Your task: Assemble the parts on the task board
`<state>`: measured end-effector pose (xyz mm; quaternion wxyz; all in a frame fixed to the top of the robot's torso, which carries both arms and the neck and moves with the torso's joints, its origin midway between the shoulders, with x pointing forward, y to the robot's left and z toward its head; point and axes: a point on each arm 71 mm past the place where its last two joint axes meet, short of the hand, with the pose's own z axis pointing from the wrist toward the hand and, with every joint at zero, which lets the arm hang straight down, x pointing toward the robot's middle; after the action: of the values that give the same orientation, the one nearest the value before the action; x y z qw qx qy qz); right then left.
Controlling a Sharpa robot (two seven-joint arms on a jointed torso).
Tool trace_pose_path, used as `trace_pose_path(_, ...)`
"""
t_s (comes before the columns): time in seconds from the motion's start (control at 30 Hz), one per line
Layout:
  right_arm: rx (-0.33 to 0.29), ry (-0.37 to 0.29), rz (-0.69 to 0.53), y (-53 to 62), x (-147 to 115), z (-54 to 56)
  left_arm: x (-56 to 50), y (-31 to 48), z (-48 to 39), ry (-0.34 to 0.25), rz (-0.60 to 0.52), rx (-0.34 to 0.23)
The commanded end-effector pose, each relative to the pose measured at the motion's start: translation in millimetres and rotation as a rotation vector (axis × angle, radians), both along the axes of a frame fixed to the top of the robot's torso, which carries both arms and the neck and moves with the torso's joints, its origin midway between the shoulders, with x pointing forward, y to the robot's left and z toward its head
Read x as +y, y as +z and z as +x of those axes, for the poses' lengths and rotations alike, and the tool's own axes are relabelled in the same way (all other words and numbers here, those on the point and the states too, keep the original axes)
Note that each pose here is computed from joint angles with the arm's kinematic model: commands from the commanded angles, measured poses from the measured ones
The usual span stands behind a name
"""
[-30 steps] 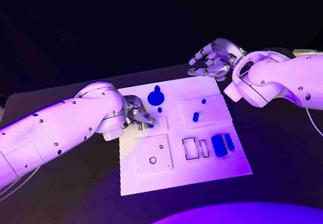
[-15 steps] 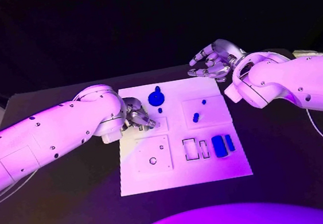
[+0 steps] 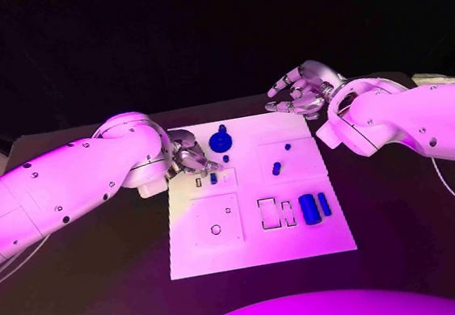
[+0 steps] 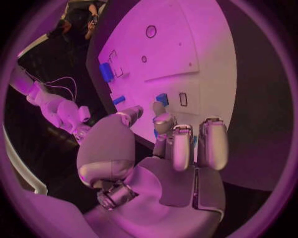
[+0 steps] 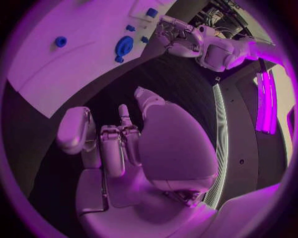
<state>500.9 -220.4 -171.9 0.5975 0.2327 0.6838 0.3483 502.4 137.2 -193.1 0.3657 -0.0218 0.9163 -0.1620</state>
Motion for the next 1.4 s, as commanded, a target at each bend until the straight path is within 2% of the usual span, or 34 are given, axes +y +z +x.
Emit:
trace_pose_path(0.03, -0.002, 0.018, -0.006, -0.3, 1.2, -0.1, 1.7, 6.1, 0.9, 0.005, -0.011, -0.003)
trace_pose_path(0.2, -0.001, 0.016, -0.007, -0.5, 0.1, 0.3, 12.3, 19.1, 7.7, 0.035, -0.046, 0.016)
trace_pose_path(0.33, -0.002, 0.014, -0.007, -0.5, -0.6, 0.4, 24.5, 25.8, 18.5, 0.079, -0.060, 0.010)
trace_pose_path(0.57, -0.003, 0.013, -0.007, -0.5, -1.1, 0.5, 42.6, 28.9, 37.6, 0.159, -0.081, -0.026)
trace_pose_path(0.83, -0.002, 0.013, -0.007, -0.5, -1.5, 0.5, 55.8, 31.0, 53.6, 0.211, -0.073, -0.058)
trace_pose_path(1.03, -0.002, 0.013, -0.006, -0.4, -1.6, 0.3, 58.9, 29.4, 62.9, 0.229, -0.058, -0.052)
trace_pose_path(1.4, -0.002, 0.015, -0.006, -0.2, -0.7, -0.2, 53.9, 20.6, 74.7, 0.232, -0.032, -0.025)
